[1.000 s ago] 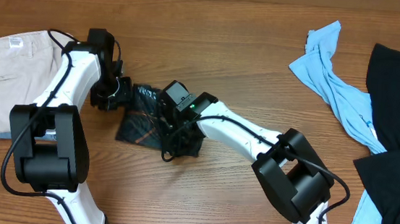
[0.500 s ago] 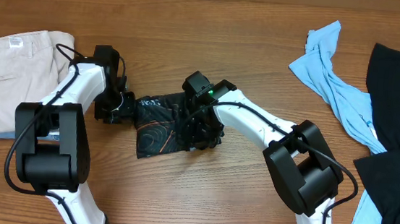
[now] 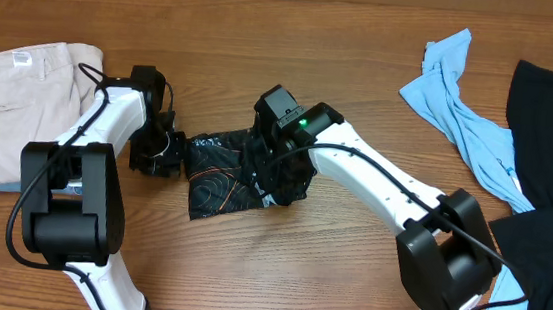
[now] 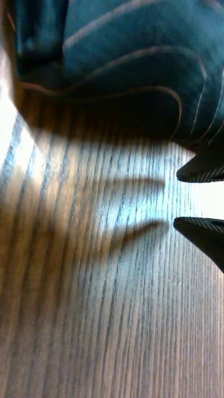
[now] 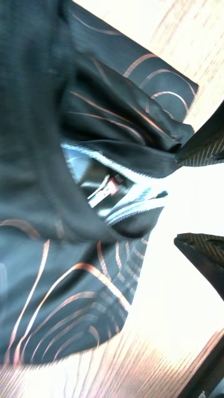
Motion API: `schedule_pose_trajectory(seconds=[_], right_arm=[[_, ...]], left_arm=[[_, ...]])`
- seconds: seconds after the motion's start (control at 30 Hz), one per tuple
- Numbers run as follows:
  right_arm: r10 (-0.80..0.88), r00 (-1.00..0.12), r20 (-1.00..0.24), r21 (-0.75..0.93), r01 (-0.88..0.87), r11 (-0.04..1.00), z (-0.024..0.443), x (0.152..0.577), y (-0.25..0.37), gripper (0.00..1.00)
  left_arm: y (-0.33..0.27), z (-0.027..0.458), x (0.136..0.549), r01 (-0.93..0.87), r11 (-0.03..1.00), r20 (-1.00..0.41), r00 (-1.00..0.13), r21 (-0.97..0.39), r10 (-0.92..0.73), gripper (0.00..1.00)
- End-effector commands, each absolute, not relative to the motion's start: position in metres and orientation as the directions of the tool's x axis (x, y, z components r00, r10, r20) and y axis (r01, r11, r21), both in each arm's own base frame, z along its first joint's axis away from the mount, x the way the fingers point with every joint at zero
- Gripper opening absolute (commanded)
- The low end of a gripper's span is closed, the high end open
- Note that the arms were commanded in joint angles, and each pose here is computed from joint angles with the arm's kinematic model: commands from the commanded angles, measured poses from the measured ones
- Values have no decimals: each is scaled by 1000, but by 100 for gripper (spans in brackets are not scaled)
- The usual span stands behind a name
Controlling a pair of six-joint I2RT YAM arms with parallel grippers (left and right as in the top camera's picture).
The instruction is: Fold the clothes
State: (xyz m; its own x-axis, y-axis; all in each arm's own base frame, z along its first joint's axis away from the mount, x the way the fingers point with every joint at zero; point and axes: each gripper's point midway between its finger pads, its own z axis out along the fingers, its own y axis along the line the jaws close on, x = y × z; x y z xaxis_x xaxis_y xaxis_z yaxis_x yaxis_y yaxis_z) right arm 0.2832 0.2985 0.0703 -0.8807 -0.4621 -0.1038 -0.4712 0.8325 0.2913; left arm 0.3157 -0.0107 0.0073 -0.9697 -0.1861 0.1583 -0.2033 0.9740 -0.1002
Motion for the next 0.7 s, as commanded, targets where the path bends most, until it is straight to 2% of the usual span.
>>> schedule_pose_trajectory(seconds=[0.0,0.17,0.37,0.53,0.6,0.67], right_arm=[[-511,-841,-177,289,-541,790,84,288,308,40],[-540,-811,-228,293,-585,756,85,289,324,43],[-560,-803,-206,291,-596,748,66,285,333,43],[-563,-805,-188,289,-593,752,51,287,335,43],[-562,-804,-191,289,-594,751,48,288,336,41],[-562,-804,-195,290,-595,750,46,290,338,35]], left_arm=[[-21,32,333,-194,968,78,-980,-161,-183,23],[-25,45,338,-179,968,32,-984,-177,-176,23],[-33,72,351,-164,957,-58,-982,-239,-182,24],[-52,75,359,-108,954,-96,-986,-281,-139,27],[-63,73,360,-73,957,-104,-989,-281,-106,27],[-70,71,362,-49,962,-116,-990,-270,-83,28]])
